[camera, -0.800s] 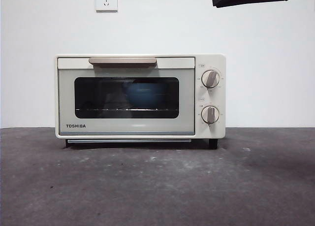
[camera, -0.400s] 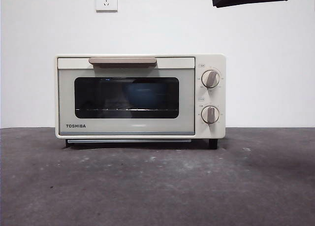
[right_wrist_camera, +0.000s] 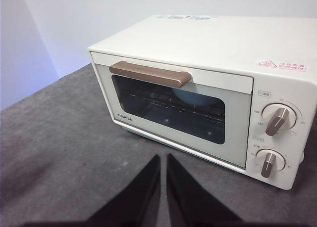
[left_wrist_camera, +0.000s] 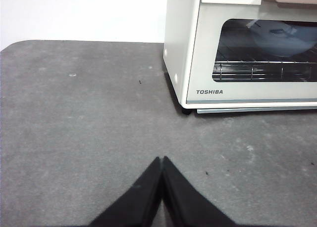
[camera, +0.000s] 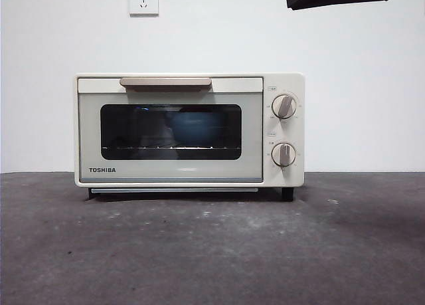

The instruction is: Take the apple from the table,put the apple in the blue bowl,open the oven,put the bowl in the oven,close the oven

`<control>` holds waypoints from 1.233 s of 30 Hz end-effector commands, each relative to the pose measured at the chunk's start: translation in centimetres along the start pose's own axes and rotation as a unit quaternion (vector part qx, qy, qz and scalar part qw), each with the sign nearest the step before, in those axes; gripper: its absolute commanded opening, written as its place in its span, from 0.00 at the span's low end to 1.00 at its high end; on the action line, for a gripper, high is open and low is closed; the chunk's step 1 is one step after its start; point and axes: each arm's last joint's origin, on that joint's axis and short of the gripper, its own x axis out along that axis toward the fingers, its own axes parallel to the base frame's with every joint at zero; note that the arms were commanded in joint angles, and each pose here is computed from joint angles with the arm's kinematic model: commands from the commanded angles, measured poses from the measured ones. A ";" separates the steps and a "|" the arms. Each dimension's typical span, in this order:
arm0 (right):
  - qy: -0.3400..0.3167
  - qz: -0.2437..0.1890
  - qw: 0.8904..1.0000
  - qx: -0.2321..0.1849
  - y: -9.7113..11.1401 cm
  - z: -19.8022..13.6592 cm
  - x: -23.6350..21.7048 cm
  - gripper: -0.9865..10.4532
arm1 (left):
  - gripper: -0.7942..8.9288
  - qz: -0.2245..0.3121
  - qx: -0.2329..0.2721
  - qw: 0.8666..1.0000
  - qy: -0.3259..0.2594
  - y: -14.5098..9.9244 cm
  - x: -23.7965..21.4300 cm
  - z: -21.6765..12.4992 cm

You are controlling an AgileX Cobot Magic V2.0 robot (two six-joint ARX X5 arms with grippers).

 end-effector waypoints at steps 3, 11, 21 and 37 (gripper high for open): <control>-0.007 0.005 1.000 -0.002 0.2 0.3 0.0 0.09 | 0.09 0.003 -0.005 1.000 0.009 0.1 0.2 -0.7; -0.007 0.005 1.000 -0.002 0.2 0.3 0.0 0.09 | 0.09 0.003 -0.005 1.000 0.009 0.1 0.2 -0.7; -0.043 -0.048 0.998 -0.026 -1.5 1.5 -2.0 0.09 | 0.09 0.003 -0.005 1.000 0.009 0.1 0.2 -0.7; -0.113 -0.267 0.951 -0.110 -7.3 1.8 -9.5 0.09 | 0.09 0.003 -0.005 1.000 0.009 0.1 0.2 -0.7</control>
